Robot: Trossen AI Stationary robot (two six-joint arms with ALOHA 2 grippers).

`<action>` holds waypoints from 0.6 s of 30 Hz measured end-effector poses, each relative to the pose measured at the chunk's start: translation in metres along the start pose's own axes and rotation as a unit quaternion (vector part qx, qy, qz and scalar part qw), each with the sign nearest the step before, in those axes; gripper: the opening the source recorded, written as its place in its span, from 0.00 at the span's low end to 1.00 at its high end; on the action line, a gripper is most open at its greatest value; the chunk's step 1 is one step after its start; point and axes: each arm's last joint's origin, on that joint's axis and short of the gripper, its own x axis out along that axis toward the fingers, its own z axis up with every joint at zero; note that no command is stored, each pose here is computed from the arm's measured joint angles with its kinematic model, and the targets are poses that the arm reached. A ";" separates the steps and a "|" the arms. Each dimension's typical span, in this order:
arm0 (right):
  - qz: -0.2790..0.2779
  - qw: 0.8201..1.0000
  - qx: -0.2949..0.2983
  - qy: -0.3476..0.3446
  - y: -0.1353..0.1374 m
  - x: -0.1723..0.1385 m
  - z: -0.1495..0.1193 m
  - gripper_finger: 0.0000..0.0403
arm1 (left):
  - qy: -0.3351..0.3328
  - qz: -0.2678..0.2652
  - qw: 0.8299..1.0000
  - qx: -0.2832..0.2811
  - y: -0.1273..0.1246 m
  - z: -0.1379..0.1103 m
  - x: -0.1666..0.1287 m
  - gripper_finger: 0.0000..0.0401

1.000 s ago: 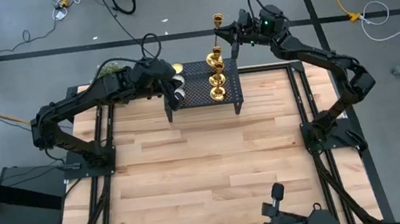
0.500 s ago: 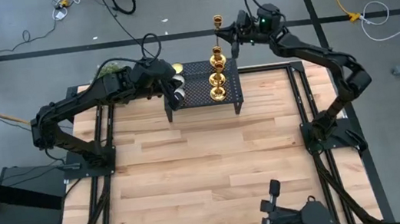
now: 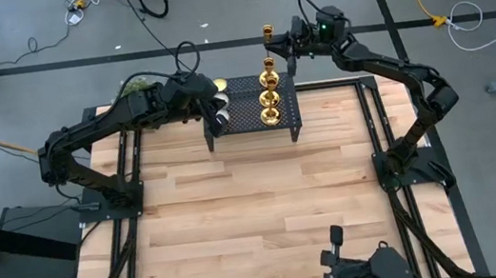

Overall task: Pick & Place candle stick holders
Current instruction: Put the gold candle holder on the shelf aligned with the other gold candle holders

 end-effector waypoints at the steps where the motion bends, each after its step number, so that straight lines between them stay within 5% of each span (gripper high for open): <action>1: 0.000 1.000 0.001 0.001 0.000 0.000 0.000 0.02 | 0.000 0.000 1.000 0.000 0.000 0.000 0.000 0.07; 18: 0.002 1.000 0.014 0.012 0.000 0.000 -0.003 0.02 | 0.000 0.000 1.000 0.000 0.000 0.000 0.000 0.07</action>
